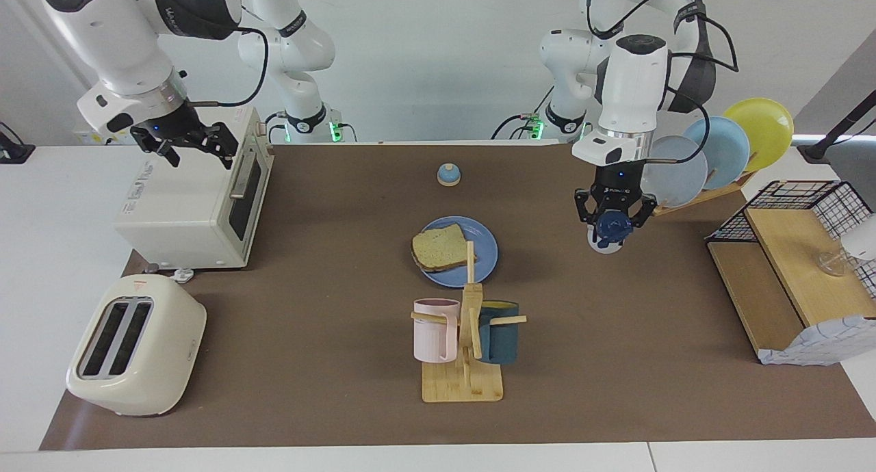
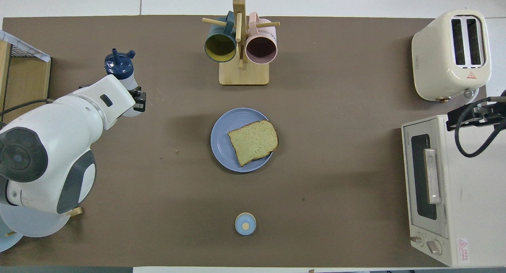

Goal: Put bread on plate and add seasoning
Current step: 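Lower the bottle upright onto the table and open the left gripper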

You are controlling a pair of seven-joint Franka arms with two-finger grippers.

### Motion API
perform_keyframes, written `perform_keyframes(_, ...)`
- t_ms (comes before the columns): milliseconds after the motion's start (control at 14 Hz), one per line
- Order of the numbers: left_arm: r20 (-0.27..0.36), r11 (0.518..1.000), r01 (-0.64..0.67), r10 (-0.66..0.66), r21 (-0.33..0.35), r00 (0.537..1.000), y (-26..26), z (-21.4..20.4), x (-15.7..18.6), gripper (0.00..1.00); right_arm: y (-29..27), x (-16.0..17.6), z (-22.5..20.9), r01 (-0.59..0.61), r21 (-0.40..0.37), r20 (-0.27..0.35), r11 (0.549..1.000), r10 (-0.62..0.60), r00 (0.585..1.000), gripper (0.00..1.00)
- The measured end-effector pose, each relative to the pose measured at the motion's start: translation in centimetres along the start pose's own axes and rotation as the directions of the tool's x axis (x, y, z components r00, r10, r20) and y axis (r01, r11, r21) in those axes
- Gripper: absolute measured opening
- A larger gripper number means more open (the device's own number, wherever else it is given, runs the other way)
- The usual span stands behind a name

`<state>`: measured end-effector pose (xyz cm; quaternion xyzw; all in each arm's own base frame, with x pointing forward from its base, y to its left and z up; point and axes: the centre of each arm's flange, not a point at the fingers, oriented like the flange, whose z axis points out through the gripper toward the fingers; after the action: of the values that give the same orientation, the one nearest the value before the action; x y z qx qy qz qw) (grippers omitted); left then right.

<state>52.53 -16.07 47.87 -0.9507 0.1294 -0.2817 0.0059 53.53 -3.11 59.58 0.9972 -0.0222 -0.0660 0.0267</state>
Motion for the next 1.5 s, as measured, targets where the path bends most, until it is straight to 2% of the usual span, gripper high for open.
perform_keyframes(143, -0.053, 0.999, 0.052, -0.053, -0.014, 0.997, -0.2, 0.2, -1.1, 0.44, 0.0, 0.0, 0.0, 0.0, 0.0, 0.0, 1.0, 0.0, 1.0, 1.0)
perform_keyframes(501, -0.13, 0.993, 0.105, -0.112, -0.056, 0.985, -0.3, 0.8, -2.7, 0.44, 0.0, 0.0, 0.0, 0.0, 0.0, 0.0, 1.0, 0.0, 1.0, 1.0)
perform_keyframes(787, -0.196, 0.985, 0.136, -0.154, -0.104, 0.968, 0.3, 3.4, -5.2, 0.44, 0.0, 0.0, 0.0, 0.0, 0.0, 0.0, 1.0, 0.0, 1.0, 1.0)
perform_keyframes(1002, -0.281, 0.978, 0.143, -0.182, -0.152, 0.942, 0.8, 5.0, -6.9, 0.44, 0.0, 0.0, 0.0, 0.0, 0.0, 0.0, 1.0, 0.0, 1.0, 1.0)
perform_keyframes(1217, -0.29, 0.973, 0.149, -0.195, -0.174, 0.937, 1.0, 8.0, -9.3, 0.44, 0.0, 0.0, 0.0, 0.0, 0.0, 0.0, 1.0, 0.0, 1.0, 1.0)
perform_keyframes(1503, -0.279, 0.973, 0.151, -0.196, -0.175, 0.94, 1.0, 8.9, -9.7, 0.44, 0.0, 0.0, 0.0, 0.0, 0.0, 0.0, 1.0, 0.0, 1.0, 1.0)
